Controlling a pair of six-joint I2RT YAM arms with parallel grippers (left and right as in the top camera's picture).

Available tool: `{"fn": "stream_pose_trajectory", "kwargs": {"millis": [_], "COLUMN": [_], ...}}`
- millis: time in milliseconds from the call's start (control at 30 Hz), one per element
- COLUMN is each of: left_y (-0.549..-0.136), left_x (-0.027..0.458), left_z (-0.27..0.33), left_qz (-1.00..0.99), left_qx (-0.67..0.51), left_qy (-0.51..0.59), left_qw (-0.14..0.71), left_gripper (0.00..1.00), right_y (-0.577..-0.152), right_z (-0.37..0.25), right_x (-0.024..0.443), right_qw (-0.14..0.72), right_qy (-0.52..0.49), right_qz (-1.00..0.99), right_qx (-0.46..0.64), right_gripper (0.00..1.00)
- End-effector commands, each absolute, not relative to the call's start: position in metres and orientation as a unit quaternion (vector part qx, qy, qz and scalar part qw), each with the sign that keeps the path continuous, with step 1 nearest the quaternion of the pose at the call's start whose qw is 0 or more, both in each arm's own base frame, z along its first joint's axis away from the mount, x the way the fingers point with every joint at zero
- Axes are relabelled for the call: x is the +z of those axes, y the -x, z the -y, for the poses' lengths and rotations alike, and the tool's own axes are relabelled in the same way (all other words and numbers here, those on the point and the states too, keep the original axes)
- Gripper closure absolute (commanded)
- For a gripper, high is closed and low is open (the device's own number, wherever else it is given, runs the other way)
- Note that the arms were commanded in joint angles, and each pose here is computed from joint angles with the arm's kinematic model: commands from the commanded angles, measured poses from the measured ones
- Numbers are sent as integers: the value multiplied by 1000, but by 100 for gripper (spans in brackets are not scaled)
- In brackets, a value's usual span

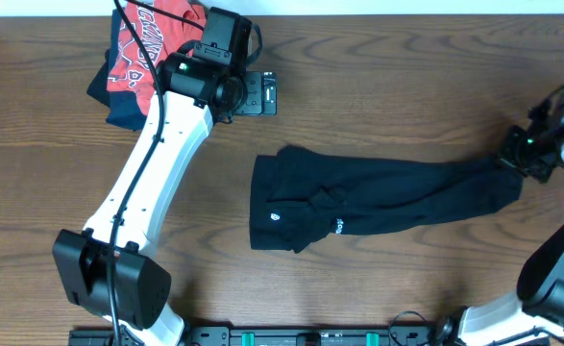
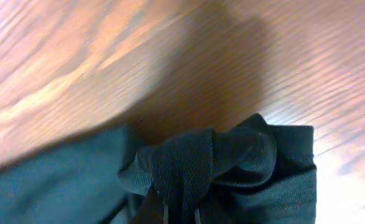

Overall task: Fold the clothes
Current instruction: 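Fold the strip's right end leftward over the middle with the right gripper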

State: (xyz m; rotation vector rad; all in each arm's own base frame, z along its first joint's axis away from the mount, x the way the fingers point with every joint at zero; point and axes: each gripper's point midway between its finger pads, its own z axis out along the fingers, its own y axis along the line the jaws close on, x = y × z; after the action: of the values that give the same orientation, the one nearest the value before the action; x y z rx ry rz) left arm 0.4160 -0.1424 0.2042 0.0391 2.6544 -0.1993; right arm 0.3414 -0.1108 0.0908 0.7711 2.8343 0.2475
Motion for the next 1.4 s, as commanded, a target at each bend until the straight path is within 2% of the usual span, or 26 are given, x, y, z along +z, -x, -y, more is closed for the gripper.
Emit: {"fn": "stream_pose_trajectory", "kwargs": {"millis": [0, 367, 467, 567, 700, 833, 1000, 1167, 1367], "left_y": [-419, -419, -419, -420, -419, -419, -420, -422, -419], "left_x": [201, 200, 199, 197, 195, 195, 195, 196, 195], "left_z": [138, 138, 138, 138, 138, 138, 138, 138, 136], "left_qz": [-969, -969, -969, -970, -971, -971, -970, -969, -971], "left_qx": [-60, -60, -60, -59, -58, -58, -58, -60, -52], "left_qy": [-17, -17, -18, -18, -18, -18, -18, -18, -26], "left_qw": [238, 238, 238, 235, 232, 233, 234, 238, 233], "left_gripper": [2, 2, 2, 2, 2, 2, 2, 2, 2], "right_y": [-350, -356, -354, -347, -333, -327, -332, -330, -328], "right_z": [68, -46, -70, -92, -113, -114, -85, -47, -59], "right_x": [118, 120, 120, 119, 118, 120, 123, 114, 87], "right_qw": [116, 93, 89, 78, 56, 49, 70, 71, 60], "right_qy": [-209, -115, -96, -72, -44, -34, -54, -73, -49], "right_qz": [-964, -977, -979, -981, -984, -985, -990, -994, -996], "right_qx": [116, 152, 157, 160, 166, 161, 114, 27, 52], "right_gripper": [99, 98, 78, 71, 71, 71, 69, 56, 56]}}
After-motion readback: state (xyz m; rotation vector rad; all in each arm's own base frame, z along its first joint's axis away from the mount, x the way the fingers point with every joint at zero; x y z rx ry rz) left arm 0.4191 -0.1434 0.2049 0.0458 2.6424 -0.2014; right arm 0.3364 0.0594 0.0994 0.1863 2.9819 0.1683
